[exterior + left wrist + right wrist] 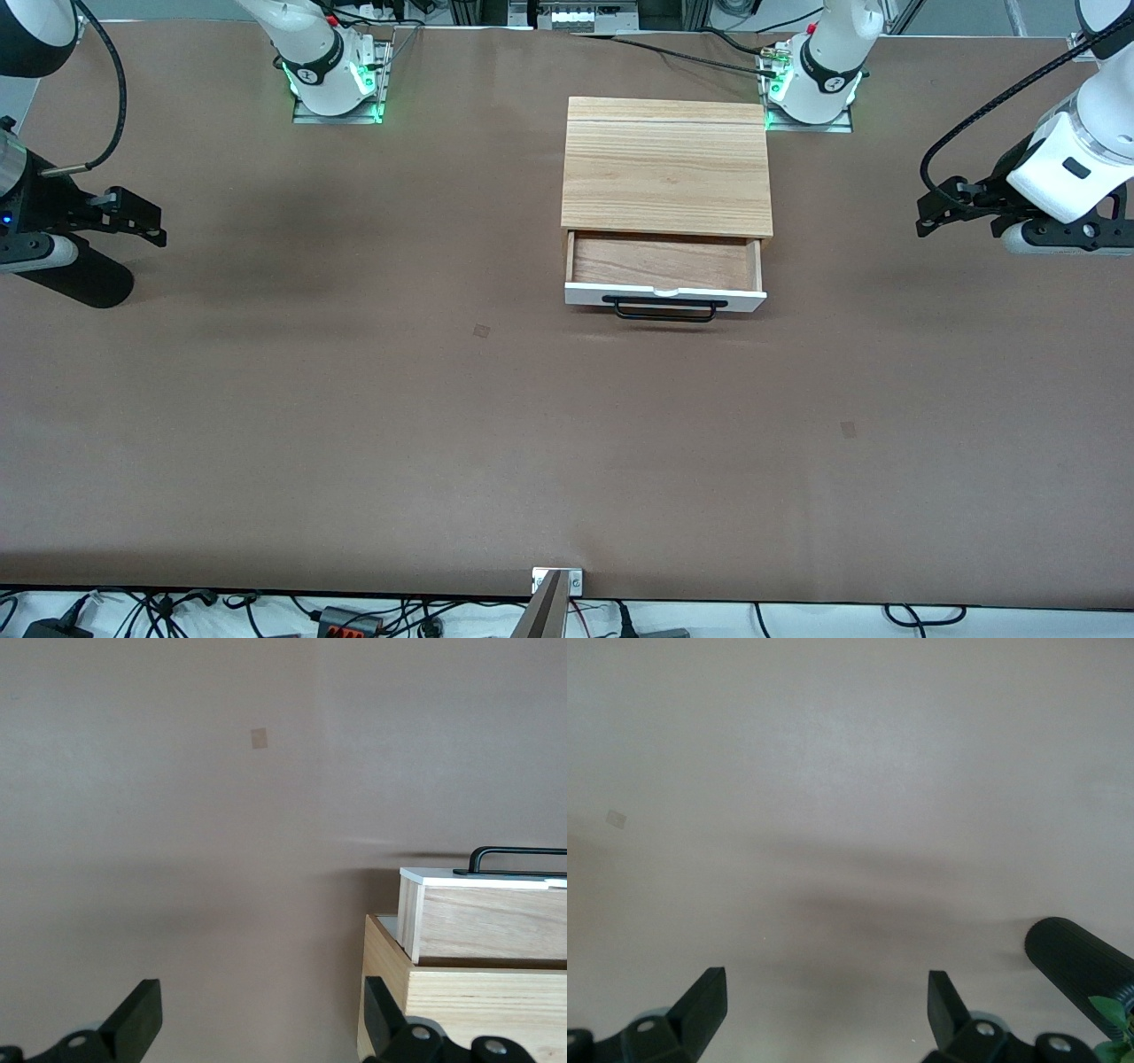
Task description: Pull top drawer with both arms simultaneously
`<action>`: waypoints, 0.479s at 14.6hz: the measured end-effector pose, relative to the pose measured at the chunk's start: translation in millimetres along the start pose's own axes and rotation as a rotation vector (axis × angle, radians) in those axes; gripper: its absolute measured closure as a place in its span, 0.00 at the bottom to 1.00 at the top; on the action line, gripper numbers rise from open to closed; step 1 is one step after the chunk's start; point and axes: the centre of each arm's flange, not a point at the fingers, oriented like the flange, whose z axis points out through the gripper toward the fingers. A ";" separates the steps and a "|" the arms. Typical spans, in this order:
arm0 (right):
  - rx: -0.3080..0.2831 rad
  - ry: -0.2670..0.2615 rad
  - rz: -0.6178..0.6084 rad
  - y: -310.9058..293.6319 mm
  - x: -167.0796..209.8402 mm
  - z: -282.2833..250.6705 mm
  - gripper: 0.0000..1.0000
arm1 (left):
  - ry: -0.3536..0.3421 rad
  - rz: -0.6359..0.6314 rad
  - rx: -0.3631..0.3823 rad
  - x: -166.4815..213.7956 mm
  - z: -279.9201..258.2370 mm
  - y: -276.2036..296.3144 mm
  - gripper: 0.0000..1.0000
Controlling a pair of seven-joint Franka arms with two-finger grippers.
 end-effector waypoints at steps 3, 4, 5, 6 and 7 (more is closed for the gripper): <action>0.002 -0.013 -0.002 -1.4 -1.5 -0.9 0.00 | 0.000 0.000 0.000 0.0 0.0 0.0 0.00; 0.002 -0.013 -0.003 -2.0 -1.4 -0.9 0.00 | 0.000 0.000 0.000 0.0 0.0 0.0 0.00; 0.002 -0.013 -0.003 -2.1 -1.4 -0.9 0.00 | 0.000 0.000 0.000 0.0 0.0 0.0 0.00; 0.002 -0.013 -0.003 -2.0 -1.4 -1.0 0.00 | 0.000 0.000 0.000 0.0 0.0 0.0 0.00; 0.002 -0.013 -0.003 -2.0 -1.4 -1.1 0.00 | 0.000 0.000 0.000 0.0 0.0 0.0 0.00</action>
